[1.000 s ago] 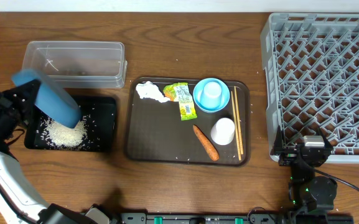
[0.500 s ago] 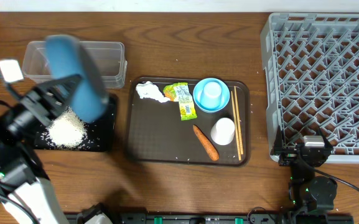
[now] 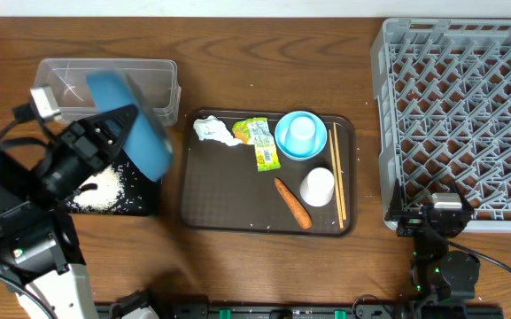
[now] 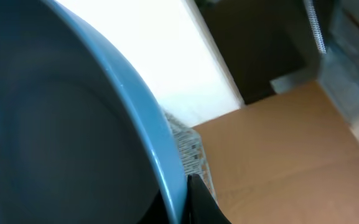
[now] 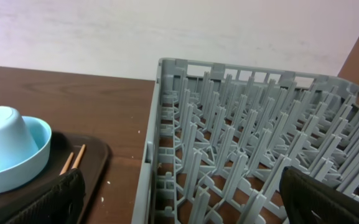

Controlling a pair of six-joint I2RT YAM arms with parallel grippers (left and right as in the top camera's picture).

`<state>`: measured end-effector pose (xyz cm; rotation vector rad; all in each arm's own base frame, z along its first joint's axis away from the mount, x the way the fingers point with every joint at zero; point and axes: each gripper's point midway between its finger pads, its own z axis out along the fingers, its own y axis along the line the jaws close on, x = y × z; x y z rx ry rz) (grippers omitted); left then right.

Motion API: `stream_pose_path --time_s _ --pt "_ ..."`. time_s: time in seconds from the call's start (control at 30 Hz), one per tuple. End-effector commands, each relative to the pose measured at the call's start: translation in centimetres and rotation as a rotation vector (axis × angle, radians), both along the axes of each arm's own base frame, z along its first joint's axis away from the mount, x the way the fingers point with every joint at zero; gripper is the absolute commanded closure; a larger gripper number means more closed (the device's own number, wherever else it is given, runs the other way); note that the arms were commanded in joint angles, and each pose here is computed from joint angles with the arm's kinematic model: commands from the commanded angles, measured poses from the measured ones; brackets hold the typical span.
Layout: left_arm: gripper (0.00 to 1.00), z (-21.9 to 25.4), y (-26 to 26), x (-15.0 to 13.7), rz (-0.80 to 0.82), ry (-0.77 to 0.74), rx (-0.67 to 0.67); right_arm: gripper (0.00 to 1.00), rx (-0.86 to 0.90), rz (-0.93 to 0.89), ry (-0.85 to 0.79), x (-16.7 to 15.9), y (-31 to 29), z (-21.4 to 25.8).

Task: Sort waste into correct bins and load items into the dishwasher rack
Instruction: 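Carry the blue plate back and set it on the brown tray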

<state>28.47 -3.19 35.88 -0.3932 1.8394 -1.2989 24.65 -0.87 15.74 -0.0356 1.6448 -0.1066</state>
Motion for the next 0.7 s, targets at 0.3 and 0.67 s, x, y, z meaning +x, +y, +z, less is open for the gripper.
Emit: stream_pose_path --time_s 0.3,0.67 --pt "0.94 -8.6 -7.7 -1.6 -0.006 0.171 0.502 0.01 -0.011 0.019 0.005 0.0 0.5 -0.2" --pt "0.94 -17.2 -15.6 -2.5 -0.160 0.230 0.952 0.01 -0.010 0.019 0.005 0.0 0.5 -0.2"
